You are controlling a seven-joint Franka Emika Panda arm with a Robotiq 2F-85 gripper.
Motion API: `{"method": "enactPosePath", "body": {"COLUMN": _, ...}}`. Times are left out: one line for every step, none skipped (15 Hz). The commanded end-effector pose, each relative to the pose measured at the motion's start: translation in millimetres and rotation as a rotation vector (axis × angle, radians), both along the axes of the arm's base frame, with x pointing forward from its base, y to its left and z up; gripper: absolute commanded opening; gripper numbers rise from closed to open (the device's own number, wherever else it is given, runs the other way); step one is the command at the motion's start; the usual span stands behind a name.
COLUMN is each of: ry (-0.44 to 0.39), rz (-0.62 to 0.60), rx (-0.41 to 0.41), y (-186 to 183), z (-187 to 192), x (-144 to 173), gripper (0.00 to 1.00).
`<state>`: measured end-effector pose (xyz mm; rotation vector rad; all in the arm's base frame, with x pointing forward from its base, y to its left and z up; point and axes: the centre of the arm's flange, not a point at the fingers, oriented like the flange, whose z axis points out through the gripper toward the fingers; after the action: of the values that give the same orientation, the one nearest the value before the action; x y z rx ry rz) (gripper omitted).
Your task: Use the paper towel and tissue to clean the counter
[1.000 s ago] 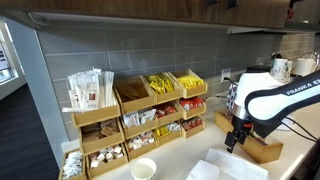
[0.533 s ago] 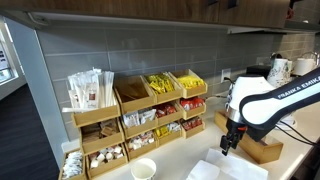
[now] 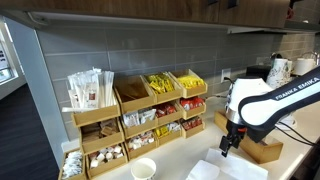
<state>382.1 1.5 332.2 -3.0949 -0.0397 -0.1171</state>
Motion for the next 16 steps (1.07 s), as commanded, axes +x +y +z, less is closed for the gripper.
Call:
{"method": "enactPosePath", "body": {"ry": 0.000, "rz": 0.000, "rx": 0.000, "y": 0, "z": 0, "x": 0, "gripper": 1.00}}
{"method": "enactPosePath", "body": {"ry": 0.000, "rz": 0.000, "rx": 0.000, "y": 0, "z": 0, "x": 0, "gripper": 1.00}}
{"method": "enactPosePath", "body": {"ry": 0.033, "rz": -0.015, "rx": -0.028, "y": -2, "z": -2, "x": 1, "gripper": 1.00}}
{"method": "enactPosePath", "body": {"ry": 0.034, "rz": -0.011, "rx": -0.043, "y": -4, "z": -4, "x": 1, "gripper": 1.00}}
{"method": "enactPosePath", "body": {"ry": 0.042, "rz": -0.008, "rx": -0.064, "y": -6, "z": -6, "x": 1, "gripper": 1.00}}
{"method": "enactPosePath", "body": {"ry": 0.048, "rz": 0.001, "rx": -0.072, "y": -8, "z": -7, "x": 1, "gripper": 1.00}}
{"method": "enactPosePath", "body": {"ry": 0.056, "rz": 0.007, "rx": -0.085, "y": -11, "z": -9, "x": 1, "gripper": 1.00}}
{"method": "enactPosePath", "body": {"ry": 0.063, "rz": 0.017, "rx": -0.079, "y": -12, "z": -11, "x": 1, "gripper": 1.00}}
{"method": "enactPosePath", "body": {"ry": 0.075, "rz": 0.028, "rx": -0.077, "y": -12, "z": -13, "x": 0, "gripper": 1.00}}
{"method": "enactPosePath", "body": {"ry": 0.087, "rz": 0.033, "rx": -0.073, "y": -12, "z": -16, "x": 0, "gripper": 1.00}}
{"method": "enactPosePath", "body": {"ry": 0.096, "rz": 0.038, "rx": -0.068, "y": -12, "z": -18, "x": -1, "gripper": 0.94}}
{"method": "enactPosePath", "body": {"ry": 0.104, "rz": 0.043, "rx": -0.065, "y": -11, "z": -20, "x": -1, "gripper": 0.74}}
{"method": "enactPosePath", "body": {"ry": 0.110, "rz": 0.046, "rx": -0.062, "y": -11, "z": -21, "x": -2, "gripper": 0.66}}
{"method": "enactPosePath", "body": {"ry": 0.116, "rz": 0.051, "rx": -0.064, "y": -11, "z": -22, "x": -3, "gripper": 0.58}}
{"method": "enactPosePath", "body": {"ry": 0.124, "rz": 0.055, "rx": -0.065, "y": -11, "z": -22, "x": -5, "gripper": 0.49}}
{"method": "enactPosePath", "body": {"ry": 0.130, "rz": 0.059, "rx": -0.072, "y": -12, "z": -21, "x": -9, "gripper": 0.42}}
